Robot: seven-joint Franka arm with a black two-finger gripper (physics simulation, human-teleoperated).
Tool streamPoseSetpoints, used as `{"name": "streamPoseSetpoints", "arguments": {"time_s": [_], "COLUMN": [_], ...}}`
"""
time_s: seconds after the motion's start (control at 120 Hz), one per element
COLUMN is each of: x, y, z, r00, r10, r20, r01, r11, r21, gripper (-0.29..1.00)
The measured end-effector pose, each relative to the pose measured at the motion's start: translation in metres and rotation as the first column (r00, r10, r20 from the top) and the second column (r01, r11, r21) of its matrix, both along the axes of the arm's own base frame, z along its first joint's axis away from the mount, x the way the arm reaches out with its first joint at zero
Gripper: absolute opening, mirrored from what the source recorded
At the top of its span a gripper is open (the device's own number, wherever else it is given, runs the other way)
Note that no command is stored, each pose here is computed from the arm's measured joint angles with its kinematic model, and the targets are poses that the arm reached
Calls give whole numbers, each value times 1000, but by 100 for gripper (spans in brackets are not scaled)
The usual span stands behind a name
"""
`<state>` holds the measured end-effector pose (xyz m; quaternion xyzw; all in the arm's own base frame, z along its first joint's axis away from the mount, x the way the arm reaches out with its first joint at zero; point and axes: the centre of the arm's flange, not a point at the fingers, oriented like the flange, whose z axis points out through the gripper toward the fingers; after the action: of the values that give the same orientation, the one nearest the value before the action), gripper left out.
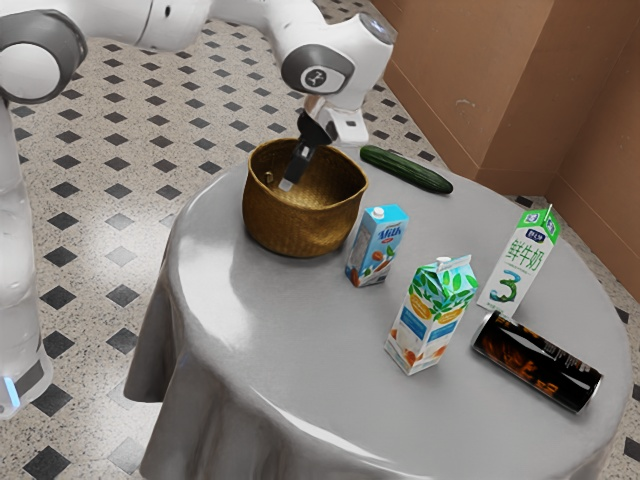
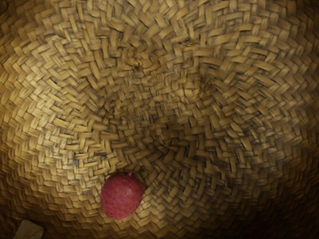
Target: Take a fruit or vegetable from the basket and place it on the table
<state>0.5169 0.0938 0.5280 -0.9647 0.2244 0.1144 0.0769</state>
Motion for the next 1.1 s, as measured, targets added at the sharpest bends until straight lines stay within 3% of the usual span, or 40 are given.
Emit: {"name": "streamPoseSetpoints", "arguments": {"time_s": [0.658, 1.1], "x": [0, 9], "y": [2, 5], "z": [-28, -27], "r00": [999, 998], "r10": [-30, -52], "r20": [-19, 48], "r01": [30, 52], "r11": [999, 999], "r21": [-13, -5], "gripper": [70, 70]}}
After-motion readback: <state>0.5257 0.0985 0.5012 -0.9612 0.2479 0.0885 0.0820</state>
